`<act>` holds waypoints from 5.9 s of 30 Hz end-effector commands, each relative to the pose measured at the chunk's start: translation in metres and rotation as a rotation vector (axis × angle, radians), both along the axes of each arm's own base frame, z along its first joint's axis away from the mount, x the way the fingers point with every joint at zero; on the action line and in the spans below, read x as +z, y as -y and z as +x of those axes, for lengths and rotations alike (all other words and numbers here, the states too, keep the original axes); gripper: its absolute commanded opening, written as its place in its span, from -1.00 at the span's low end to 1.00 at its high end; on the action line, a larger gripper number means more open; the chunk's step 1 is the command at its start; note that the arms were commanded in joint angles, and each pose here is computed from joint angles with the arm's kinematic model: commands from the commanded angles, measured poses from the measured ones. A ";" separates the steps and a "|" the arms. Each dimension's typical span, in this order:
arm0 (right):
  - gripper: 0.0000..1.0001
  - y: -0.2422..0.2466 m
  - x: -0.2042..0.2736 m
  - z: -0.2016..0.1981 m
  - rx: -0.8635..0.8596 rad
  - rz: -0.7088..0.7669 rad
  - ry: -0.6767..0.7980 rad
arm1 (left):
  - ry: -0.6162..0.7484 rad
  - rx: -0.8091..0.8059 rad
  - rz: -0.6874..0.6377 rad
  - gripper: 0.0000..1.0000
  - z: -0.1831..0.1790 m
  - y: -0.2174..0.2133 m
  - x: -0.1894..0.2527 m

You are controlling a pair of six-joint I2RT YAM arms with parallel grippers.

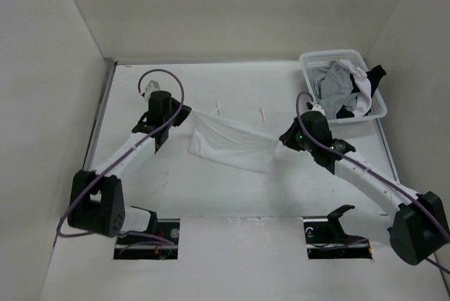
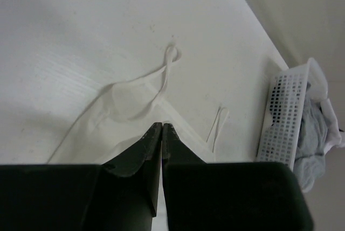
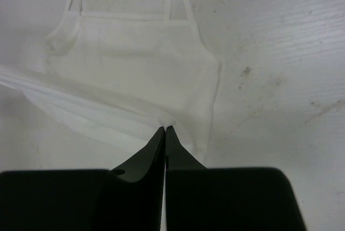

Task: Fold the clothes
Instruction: Fold the tank top

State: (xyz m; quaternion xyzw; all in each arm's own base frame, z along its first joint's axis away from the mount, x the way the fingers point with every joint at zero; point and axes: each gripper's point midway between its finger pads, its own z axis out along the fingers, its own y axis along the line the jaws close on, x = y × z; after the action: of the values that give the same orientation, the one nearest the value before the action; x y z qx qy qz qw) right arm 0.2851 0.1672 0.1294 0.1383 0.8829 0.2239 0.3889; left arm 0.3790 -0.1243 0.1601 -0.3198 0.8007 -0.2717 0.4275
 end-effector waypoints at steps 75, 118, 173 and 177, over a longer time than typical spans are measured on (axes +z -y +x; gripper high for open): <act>-0.26 -0.016 -0.098 -0.013 -0.007 -0.023 -0.101 | -0.077 -0.166 0.190 -0.40 -0.049 0.012 -0.113; -1.00 0.002 0.232 -0.103 0.131 0.273 0.470 | 0.576 0.034 0.050 -1.00 -0.129 -0.040 0.244; -0.97 -0.047 -0.025 0.096 0.123 0.086 -0.028 | 0.023 0.034 0.070 -1.00 0.038 -0.012 -0.025; -0.97 -0.046 -0.018 0.080 0.131 0.079 -0.010 | 0.059 0.045 0.040 -0.97 0.023 -0.022 -0.011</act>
State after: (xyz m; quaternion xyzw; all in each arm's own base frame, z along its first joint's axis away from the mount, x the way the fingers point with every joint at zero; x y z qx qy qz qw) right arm 0.3622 0.2060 0.0817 0.1169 0.9015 0.2605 0.3251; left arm 0.3950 -0.1013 0.1018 -0.3237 0.8253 -0.2039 0.4155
